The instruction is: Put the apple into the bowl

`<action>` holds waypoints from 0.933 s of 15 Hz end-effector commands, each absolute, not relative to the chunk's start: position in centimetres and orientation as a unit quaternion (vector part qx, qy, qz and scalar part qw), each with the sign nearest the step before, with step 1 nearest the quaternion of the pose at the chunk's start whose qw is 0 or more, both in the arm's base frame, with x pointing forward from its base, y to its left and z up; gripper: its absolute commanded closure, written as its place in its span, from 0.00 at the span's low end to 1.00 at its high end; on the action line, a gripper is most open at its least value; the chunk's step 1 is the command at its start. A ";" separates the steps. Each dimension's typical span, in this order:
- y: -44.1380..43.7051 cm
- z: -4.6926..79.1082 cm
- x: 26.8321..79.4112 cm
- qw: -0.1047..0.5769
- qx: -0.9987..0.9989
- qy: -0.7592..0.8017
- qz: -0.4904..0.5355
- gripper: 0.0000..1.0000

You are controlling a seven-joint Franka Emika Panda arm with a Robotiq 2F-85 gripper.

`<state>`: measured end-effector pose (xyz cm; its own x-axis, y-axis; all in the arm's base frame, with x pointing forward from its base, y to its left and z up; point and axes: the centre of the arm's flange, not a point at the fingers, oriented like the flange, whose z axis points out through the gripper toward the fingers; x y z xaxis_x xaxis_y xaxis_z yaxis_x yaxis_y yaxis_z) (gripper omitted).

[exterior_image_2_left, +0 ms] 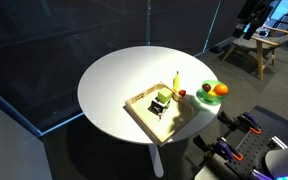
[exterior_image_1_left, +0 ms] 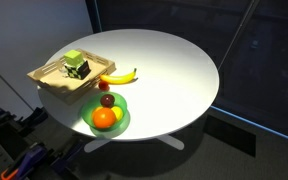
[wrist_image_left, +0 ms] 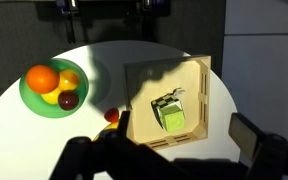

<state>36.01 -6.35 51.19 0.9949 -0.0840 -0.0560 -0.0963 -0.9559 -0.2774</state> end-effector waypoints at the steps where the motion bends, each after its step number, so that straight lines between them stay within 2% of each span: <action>1: -6.3 51.2 36.0 0.141 -0.989 0.046 0.022 0.00; 14: -6.2 51.8 37.7 0.132 -0.990 0.049 0.014 0.00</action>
<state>36.38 -6.05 51.08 0.9950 -0.0823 -0.0573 -0.0946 -0.9597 -0.2646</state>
